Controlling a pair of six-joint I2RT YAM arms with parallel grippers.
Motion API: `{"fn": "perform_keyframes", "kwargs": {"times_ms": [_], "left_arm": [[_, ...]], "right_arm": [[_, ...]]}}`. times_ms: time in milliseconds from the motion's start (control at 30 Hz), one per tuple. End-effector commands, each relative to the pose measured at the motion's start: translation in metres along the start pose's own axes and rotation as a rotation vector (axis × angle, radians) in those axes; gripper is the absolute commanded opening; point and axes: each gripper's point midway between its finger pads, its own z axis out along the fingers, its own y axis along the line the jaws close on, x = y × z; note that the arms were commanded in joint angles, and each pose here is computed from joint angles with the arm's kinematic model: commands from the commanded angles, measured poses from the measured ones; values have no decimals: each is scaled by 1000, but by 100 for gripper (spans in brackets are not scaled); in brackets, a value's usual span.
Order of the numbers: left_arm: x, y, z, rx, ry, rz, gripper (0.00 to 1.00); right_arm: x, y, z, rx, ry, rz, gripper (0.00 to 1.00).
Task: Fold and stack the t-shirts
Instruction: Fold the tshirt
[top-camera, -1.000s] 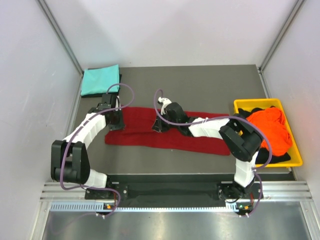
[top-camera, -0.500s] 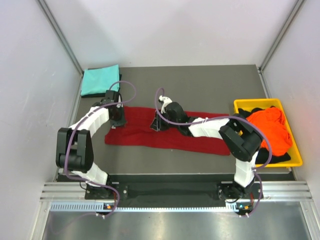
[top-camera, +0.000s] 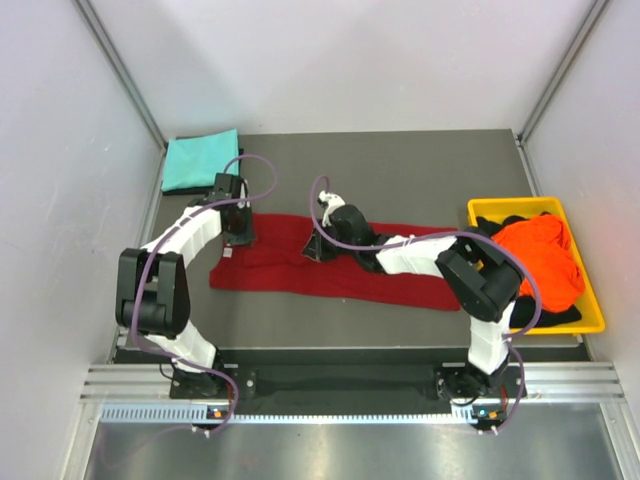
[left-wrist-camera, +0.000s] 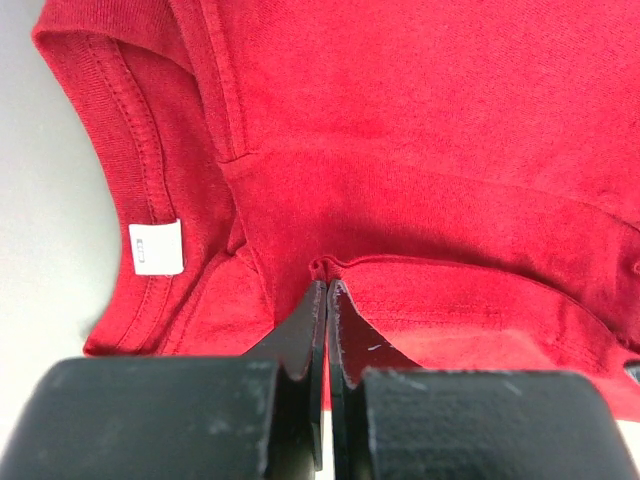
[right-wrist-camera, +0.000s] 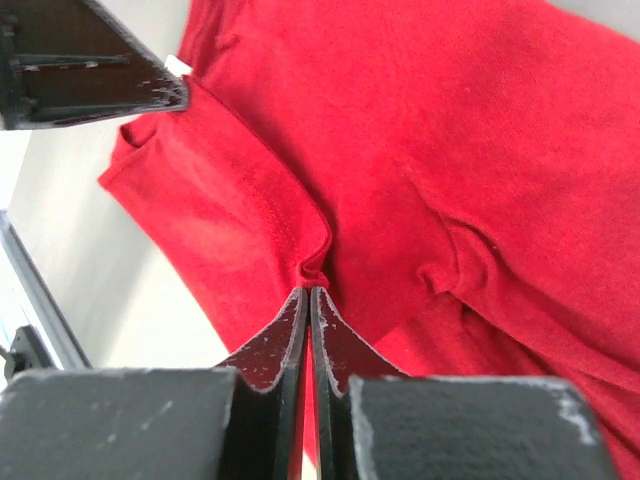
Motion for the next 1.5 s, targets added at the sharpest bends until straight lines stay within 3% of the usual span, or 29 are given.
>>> {"fn": "perform_keyframes", "kwargs": {"times_ms": [0, 133, 267, 500, 800, 1133, 1467], "left_arm": [[-20, -8, -5, 17, -54, 28, 0], [-23, -4, -6, -6, -55, 46, 0], [-33, 3, -6, -48, -99, 59, 0], [-41, 7, 3, -80, -63, 106, 0], [-45, -3, 22, -32, -37, 164, 0], [-50, -3, 25, -69, -32, 133, 0], [-63, -4, 28, -90, -72, 132, 0]], "right_arm": [[-13, 6, 2, 9, -58, -16, 0], [-20, -10, -11, 95, -145, 29, 0], [-16, -10, -11, 88, -156, 70, 0], [-15, -14, -18, 101, -233, 108, 0], [-30, -4, -16, 56, -287, 59, 0], [-36, -8, 5, 86, -221, -168, 0], [-34, -23, 9, 154, -212, -186, 1]]}}
